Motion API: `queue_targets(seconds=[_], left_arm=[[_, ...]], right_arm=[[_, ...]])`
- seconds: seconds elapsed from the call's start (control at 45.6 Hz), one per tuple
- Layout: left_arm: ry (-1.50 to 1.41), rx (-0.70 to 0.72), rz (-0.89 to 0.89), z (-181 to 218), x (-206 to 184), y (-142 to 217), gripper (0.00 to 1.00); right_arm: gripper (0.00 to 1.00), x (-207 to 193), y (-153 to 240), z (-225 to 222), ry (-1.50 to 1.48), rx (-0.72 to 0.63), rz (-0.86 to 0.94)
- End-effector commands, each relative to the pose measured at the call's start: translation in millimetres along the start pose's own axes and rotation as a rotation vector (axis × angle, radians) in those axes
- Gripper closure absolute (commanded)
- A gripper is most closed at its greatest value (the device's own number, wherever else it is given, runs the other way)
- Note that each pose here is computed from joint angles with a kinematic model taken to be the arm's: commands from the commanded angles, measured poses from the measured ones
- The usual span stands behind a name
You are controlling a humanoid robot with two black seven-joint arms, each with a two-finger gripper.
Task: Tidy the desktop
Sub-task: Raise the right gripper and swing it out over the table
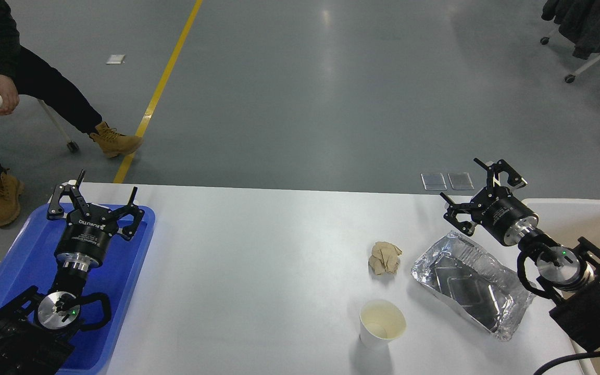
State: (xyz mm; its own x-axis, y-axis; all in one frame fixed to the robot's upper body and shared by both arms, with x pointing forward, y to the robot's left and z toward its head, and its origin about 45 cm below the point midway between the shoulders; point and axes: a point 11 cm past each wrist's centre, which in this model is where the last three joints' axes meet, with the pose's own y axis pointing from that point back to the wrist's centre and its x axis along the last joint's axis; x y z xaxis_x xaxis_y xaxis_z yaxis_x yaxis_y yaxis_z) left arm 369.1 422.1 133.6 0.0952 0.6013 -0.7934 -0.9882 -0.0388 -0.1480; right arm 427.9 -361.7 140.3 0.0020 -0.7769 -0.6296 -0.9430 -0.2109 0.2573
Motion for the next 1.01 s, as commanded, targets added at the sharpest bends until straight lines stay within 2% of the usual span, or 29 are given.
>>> queue_targets(seconds=[0.0, 0.351, 0.526, 0.68, 0.987], left_arm=[[0.0, 0.001, 0.0, -0.3, 0.0, 0.1, 0.01], [-0.004, 0.002, 0.0, 0.9, 0.3, 0.1, 0.01], [-0.002, 0.002, 0.0, 0.2, 0.2, 0.1, 0.01], [-0.002, 0.002, 0.0, 0.2, 0.1, 0.1, 0.01], [-0.004, 0.002, 0.0, 0.9, 0.3, 0.1, 0.01]], right_arm=[[0.0, -1.2, -0.5, 0.7, 0.004, -0.004, -0.003], [0.0, -3.5, 1.8, 2.3, 0.094, -0.07, -0.017], [0.0, -16.2, 11.3, -23.9, 0.259, -0.123, -0.073], [0.0, -26.6, 19.1, -66.6, 0.429, -0.148, -0.091], [0.0, -40.4, 33.5, -126.0, 0.747, -0.263, -0.065]])
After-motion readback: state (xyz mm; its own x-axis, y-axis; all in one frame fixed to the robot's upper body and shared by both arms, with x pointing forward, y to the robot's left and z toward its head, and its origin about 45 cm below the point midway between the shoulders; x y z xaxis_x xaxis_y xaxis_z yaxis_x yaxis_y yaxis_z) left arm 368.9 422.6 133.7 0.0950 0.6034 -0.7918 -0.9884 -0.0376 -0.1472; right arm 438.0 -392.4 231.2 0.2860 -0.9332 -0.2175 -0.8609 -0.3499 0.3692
